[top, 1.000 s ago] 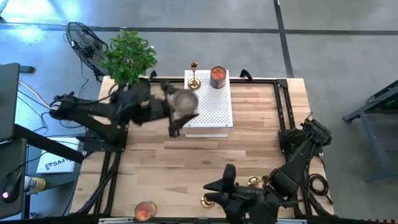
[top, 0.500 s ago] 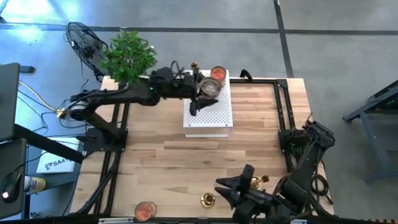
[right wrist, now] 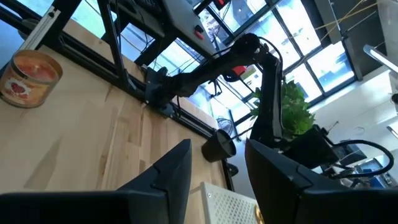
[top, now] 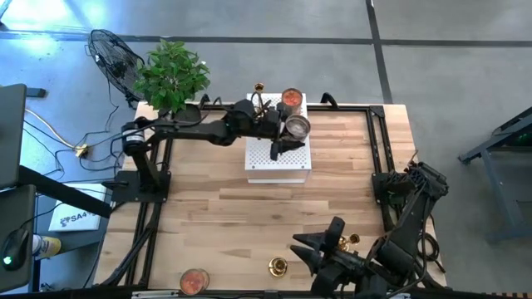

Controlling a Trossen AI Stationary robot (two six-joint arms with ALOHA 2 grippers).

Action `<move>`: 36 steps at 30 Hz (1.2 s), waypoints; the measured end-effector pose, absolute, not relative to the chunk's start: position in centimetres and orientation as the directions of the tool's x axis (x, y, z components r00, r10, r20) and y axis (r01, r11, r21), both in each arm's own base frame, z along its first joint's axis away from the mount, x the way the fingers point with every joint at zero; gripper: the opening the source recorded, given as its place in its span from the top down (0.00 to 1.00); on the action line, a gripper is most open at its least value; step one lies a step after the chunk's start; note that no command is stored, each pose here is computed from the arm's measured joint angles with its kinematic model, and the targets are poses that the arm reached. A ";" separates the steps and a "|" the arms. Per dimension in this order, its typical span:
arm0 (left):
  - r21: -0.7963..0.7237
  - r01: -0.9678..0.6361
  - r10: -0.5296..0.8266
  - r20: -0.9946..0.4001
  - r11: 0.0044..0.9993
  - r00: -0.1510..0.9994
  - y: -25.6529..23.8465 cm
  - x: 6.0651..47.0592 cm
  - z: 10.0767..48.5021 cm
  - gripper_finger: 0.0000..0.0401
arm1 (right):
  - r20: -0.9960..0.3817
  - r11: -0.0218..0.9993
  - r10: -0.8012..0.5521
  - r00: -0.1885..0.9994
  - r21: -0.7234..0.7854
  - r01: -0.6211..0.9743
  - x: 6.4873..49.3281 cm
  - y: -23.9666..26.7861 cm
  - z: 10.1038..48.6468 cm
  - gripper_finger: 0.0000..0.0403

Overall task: Pick & Place candle stick holders
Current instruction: Put the brown scented candle on the shelf

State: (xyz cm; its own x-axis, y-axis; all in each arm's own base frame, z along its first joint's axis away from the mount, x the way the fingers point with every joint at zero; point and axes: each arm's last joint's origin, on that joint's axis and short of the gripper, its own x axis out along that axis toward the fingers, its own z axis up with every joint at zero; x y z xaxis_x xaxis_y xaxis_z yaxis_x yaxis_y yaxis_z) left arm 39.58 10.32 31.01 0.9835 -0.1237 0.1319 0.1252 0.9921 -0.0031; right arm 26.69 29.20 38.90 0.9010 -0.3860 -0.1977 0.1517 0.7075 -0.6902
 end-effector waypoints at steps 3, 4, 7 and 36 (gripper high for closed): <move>-0.006 0.112 -0.110 0.121 0.994 0.987 10.9 39.7 30.5 0.14 | -0.198 0.710 -0.386 0.901 -0.688 0.153 26.7 29.2 38.9 0.64; -0.015 0.114 -0.112 0.114 0.993 0.987 11.1 39.6 30.3 0.14 | -0.198 0.712 -0.386 0.901 -0.685 0.154 26.7 29.2 38.9 0.64; -0.032 0.083 -0.078 0.120 0.996 0.990 12.1 39.0 29.2 0.14 | -0.202 0.717 -0.388 0.899 -0.679 0.157 26.6 29.1 38.8 0.64; -0.089 0.034 -0.020 0.161 0.995 0.987 13.9 36.6 21.8 0.14 | -0.203 0.705 -0.429 0.880 -0.684 0.186 26.9 28.4 38.5 0.64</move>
